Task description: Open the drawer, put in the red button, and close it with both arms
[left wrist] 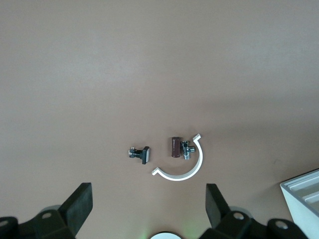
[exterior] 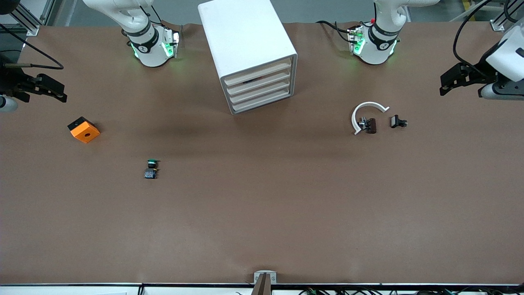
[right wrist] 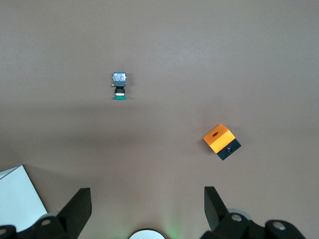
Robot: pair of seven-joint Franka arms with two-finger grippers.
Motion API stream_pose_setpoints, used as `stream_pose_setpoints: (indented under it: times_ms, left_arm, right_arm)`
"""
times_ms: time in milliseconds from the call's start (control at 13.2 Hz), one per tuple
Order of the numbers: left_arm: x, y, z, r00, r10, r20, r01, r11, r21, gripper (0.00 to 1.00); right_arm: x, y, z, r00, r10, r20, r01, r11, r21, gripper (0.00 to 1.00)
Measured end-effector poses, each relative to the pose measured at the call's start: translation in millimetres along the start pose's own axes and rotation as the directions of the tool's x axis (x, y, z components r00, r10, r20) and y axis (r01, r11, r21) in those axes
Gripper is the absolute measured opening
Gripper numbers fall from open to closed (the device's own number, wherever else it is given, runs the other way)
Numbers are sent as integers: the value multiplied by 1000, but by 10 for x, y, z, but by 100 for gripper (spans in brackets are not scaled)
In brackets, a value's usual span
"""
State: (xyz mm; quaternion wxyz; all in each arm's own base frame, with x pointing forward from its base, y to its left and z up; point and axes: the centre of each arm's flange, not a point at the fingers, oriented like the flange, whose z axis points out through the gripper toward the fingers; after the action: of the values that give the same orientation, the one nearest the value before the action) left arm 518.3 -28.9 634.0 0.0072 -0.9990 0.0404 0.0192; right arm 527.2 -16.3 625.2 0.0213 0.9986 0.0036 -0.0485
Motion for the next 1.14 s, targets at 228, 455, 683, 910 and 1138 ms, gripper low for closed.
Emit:
stream_pose_setpoints:
  times_ms: [228,455,683,910,1138]
  left_arm:
    - [1,-66,15,1000,7,3,-7,1000,-1,100]
    - [7,-59,6,1000,8,-3,-8,1000,0,100]
    - [10,-59,-19,1000,8,-11,-8,1000,0,100]
    - [14,-50,-83,1000,-4,-27,4,1000,0,100]
    - [14,-24,-91,998,-52,-27,52,999,-1,100]
  right_arm:
    - [0,-3,0,1000,-1,0,1,1000,0,100]
    - [1,-14,0,1000,-3,0,3,1000,0,100]
    - [1,-20,0,1000,-4,0,4,1000,0,100]
    - [1,-22,-1,1000,-4,0,4,1000,0,100]
    - [1,-23,-3,1000,-4,-1,4,1000,-1,100]
